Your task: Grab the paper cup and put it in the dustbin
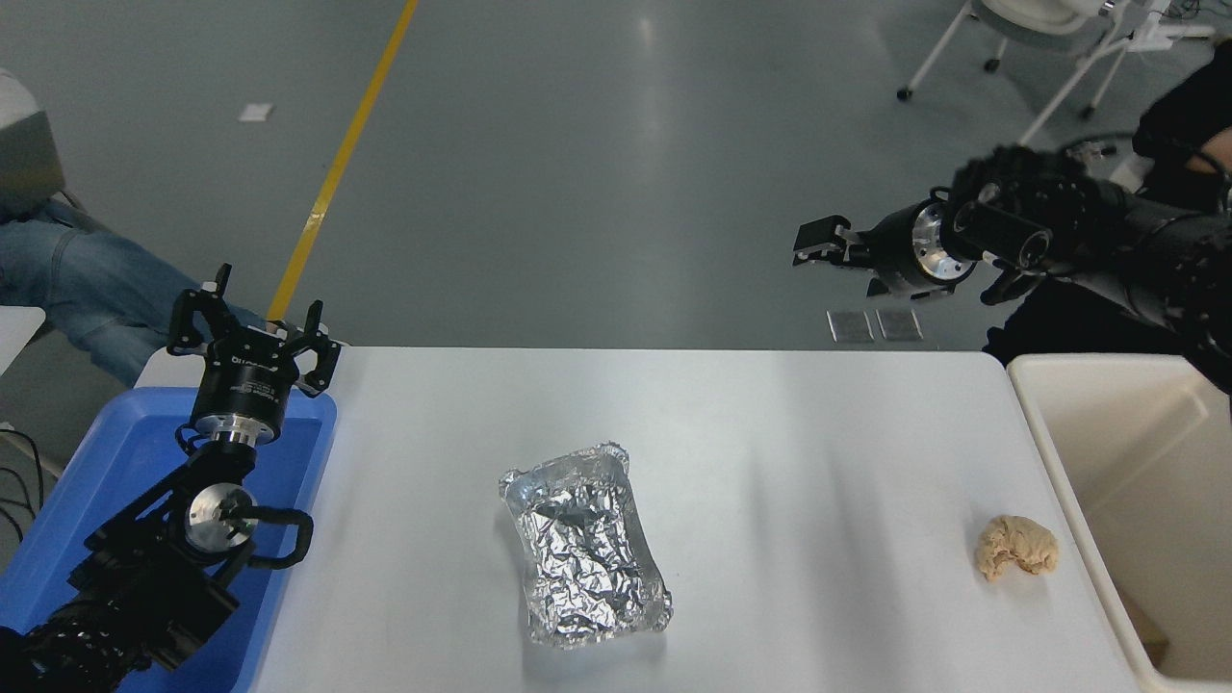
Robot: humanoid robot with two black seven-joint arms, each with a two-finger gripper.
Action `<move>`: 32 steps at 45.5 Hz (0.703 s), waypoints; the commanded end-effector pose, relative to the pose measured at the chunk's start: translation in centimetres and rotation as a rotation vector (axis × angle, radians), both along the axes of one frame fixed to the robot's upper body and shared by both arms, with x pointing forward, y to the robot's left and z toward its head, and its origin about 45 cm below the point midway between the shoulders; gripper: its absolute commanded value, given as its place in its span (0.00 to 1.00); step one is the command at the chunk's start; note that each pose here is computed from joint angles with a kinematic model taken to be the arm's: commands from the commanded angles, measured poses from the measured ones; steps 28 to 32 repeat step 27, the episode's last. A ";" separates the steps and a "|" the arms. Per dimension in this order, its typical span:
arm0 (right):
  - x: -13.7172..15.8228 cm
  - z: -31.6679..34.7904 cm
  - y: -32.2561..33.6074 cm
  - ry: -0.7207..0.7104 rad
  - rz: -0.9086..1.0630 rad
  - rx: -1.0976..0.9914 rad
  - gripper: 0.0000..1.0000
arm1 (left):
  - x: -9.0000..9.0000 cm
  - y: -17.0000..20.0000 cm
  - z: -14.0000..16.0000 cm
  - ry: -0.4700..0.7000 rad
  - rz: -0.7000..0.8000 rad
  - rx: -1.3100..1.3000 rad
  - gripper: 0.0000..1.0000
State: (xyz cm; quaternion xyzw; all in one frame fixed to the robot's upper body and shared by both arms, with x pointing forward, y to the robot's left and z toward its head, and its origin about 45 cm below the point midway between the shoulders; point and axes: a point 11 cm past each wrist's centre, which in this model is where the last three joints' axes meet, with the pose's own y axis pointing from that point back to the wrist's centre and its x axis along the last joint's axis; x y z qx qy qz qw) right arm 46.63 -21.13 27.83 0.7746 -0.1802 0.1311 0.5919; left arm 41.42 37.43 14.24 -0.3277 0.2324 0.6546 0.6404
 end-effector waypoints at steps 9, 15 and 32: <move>-7.9 6.4 5.9 0.149 0.214 -0.086 1.00 | 0.0 0.0 0.0 0.000 0.000 0.000 0.99; -10.1 6.6 5.7 0.226 0.233 -0.084 1.00 | 0.0 0.0 0.0 0.001 0.001 0.000 0.99; -11.5 6.5 5.0 0.289 0.230 -0.090 1.00 | 0.0 0.0 0.0 0.001 0.001 0.000 0.99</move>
